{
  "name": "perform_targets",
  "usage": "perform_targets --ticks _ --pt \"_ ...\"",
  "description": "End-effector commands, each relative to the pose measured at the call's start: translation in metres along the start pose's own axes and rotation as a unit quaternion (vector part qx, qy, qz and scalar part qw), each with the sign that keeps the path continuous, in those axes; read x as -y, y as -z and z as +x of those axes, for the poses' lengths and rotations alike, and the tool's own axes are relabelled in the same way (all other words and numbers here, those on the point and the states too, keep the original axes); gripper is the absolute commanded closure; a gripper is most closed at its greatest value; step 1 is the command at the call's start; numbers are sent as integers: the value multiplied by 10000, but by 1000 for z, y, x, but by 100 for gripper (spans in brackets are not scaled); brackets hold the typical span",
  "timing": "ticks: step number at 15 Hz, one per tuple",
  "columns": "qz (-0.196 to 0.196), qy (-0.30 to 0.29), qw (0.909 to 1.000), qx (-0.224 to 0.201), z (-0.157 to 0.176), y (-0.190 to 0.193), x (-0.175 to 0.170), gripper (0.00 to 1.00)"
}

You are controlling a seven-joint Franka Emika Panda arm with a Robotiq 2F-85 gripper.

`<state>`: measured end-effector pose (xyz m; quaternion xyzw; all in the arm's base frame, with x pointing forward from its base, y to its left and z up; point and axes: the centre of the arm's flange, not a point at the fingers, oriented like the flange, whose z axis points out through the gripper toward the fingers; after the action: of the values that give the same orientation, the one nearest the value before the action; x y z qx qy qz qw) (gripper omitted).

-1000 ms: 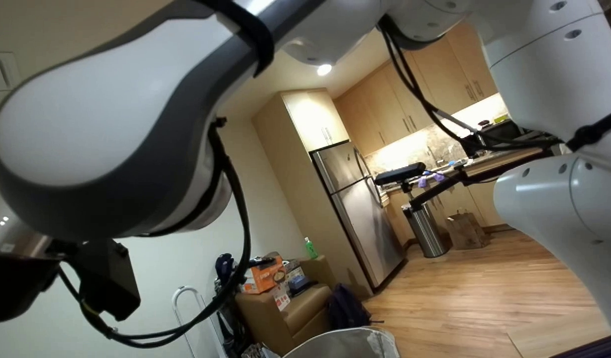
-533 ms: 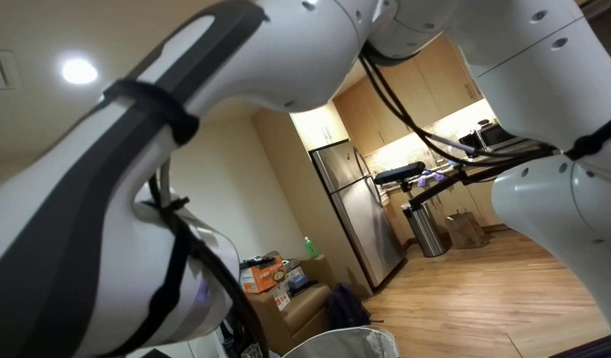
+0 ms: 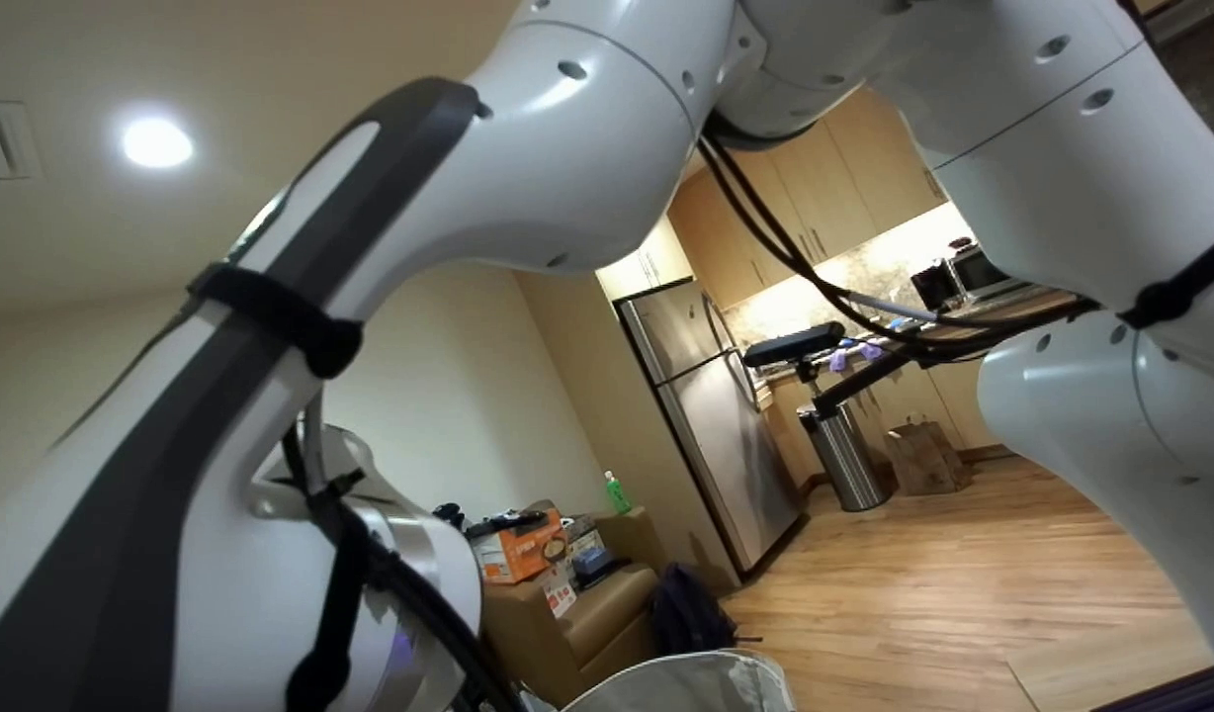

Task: Take the underwear out of the laundry bag and put it on the sofa

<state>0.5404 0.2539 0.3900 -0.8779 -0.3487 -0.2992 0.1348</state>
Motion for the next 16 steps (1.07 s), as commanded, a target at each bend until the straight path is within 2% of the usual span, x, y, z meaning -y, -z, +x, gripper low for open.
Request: perform_targets --ticks 1,2,3,4,6,7,9,12,13,16 --pt "477 24 9979 429 2 -57 -5 97" --pt "510 2 9970 584 -2 -77 -10 97" --pt "864 -57 9933 760 -8 -101 -13 97" --pt "792 -130 9920 970 -15 -124 -20 97" --pt "899 -206 9883 1214 -25 -162 -36 97" --pt "785 -120 9914 1042 -37 -121 -13 96" --pt "801 -124 9902 1139 -49 -141 -23 94" --pt "828 -82 9911 1039 -38 -132 -17 96" --pt "555 75 9906 1247 -26 -141 -9 97" --pt "305 500 9793 1938 -10 -178 -5 97"
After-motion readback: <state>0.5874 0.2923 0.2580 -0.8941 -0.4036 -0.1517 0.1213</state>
